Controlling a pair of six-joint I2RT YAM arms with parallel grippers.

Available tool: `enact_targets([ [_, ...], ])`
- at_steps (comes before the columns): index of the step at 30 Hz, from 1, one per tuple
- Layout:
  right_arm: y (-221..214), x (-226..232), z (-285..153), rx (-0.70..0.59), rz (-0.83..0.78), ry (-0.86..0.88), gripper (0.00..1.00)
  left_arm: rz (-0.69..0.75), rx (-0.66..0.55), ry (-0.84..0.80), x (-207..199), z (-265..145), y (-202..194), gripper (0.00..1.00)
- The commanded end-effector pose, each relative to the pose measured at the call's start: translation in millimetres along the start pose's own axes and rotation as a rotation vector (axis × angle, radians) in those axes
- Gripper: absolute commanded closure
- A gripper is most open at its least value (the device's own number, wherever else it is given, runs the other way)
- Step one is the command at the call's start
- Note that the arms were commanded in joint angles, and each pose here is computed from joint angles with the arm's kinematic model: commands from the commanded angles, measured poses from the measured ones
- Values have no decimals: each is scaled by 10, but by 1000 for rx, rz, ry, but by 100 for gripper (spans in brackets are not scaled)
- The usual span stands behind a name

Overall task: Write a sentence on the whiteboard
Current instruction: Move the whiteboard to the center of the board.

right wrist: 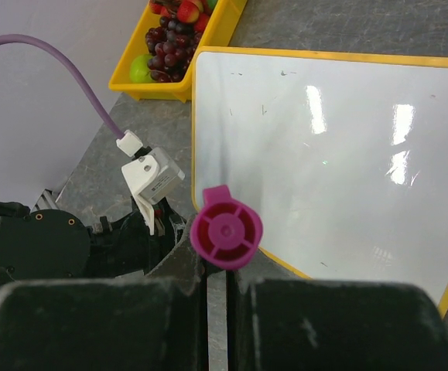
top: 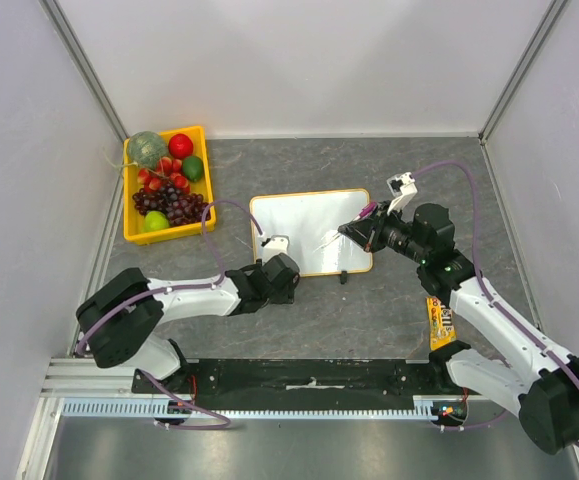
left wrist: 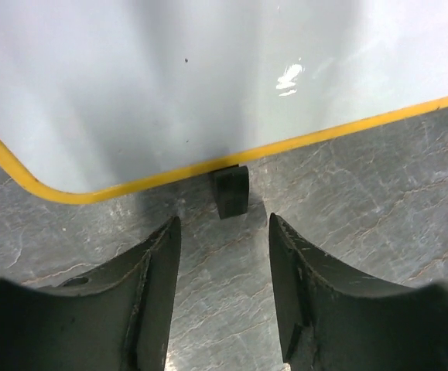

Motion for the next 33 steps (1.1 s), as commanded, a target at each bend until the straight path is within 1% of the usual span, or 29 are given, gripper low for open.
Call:
enact_targets([
  [1,31,-5,15,-6,-23,15,100,-49,22,60,49,97,-113,46],
  [6,35,-8,21,-7,-23,14,100,-36,18,88,76,172,-140,46],
  [9,27,-14,29,-1,-17,15,100,-21,27,100,68,225,-149,49],
  [13,28,3,26,2,-12,27,100,-14,36,105,50,255,-159,63],
  [16,20,15,18,6,-10,30,100,-7,37,108,64,249,-164,81],
  [19,24,11,6,6,-9,25,100,-9,49,114,87,233,-187,97],
  [20,28,20,3,6,-10,29,100,-16,51,122,97,222,-189,98],
  [29,58,41,-22,-2,-8,32,100,-90,104,148,140,28,-321,98],
  [33,66,55,-40,-8,-5,34,100,-85,120,148,66,-78,-390,98],
])
Point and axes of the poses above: each gripper's point midway between its finger pads, its own z axis out along the fingers, its own x axis along the line the jaws close on, y = z × x, the point moved 7 cm from there along -z, back along the fingers, and after that the axes turned 8 degrees about -z, right-handed, at the moved point
